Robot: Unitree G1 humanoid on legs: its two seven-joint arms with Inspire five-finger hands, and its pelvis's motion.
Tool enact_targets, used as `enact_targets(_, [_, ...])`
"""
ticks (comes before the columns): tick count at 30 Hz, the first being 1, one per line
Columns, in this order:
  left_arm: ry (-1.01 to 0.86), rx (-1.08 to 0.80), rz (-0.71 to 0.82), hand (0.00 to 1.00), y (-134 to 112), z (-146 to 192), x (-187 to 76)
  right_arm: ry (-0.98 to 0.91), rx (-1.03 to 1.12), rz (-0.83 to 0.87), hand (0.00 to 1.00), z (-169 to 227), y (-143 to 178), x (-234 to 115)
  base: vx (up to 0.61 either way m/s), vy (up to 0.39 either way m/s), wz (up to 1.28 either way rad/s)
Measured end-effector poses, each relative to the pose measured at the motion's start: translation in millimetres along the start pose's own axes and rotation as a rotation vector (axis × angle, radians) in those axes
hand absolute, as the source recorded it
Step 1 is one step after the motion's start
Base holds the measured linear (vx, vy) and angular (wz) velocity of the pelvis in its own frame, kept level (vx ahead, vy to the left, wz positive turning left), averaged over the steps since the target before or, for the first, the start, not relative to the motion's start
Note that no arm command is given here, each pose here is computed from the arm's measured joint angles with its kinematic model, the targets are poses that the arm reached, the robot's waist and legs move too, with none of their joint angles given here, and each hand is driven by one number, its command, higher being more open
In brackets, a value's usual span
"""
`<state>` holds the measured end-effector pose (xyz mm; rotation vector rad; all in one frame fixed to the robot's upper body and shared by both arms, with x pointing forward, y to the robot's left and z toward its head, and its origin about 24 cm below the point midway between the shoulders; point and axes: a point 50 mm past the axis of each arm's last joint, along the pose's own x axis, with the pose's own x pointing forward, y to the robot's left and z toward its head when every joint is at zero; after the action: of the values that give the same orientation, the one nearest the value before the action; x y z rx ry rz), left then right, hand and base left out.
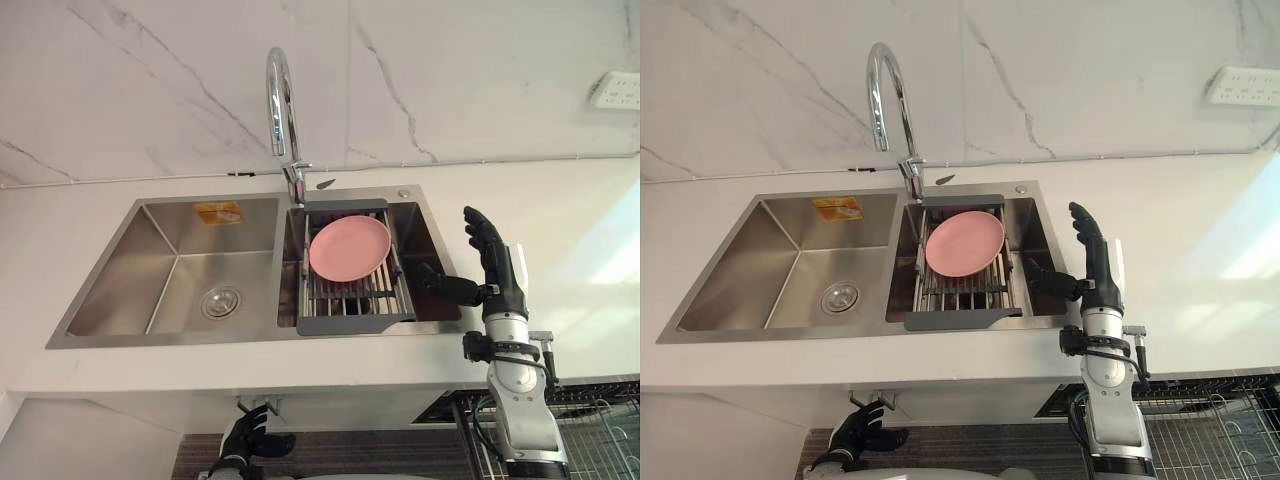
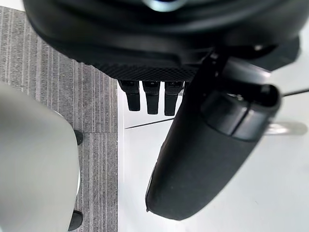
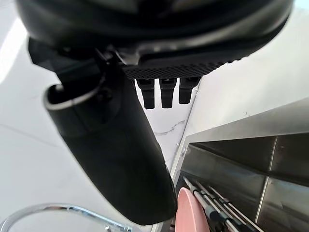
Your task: Walk over to the sink, pick up the cup, carry it to the dishwasher, place the cup inside the dishwasher, then close the dishwasher door
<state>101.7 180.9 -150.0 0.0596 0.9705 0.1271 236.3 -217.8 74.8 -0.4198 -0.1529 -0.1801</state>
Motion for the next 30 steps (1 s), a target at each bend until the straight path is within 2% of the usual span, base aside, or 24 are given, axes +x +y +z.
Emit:
enact_targets(7, [-0.004, -0.018, 0.018, 0.9, 5, 0, 0, -0.127, -0.229, 0.165, 0.9, 18, -1, 28, -0.02, -0.004, 0.03])
enact_targets(17, [-0.041, -0.005, 0.041, 0.9, 16, 5, 1, -0.165, -0.556, 0.296, 0.9, 14, -3, 56, 0.0, -0.008, 0.06])
enact_targets(24, [-0.058, 0.017, 0.064, 0.9, 27, 9, 1, -0.189, -0.671, 0.358, 0.9, 14, 0, 65, 0.0, 0.001, 0.0])
enact_targets(30, [0.028, 0.032, 0.101, 0.9, 36, -14, -5, -0.241, -0.737, 0.394, 0.9, 23, 5, 72, -0.01, -0.001, 0.0])
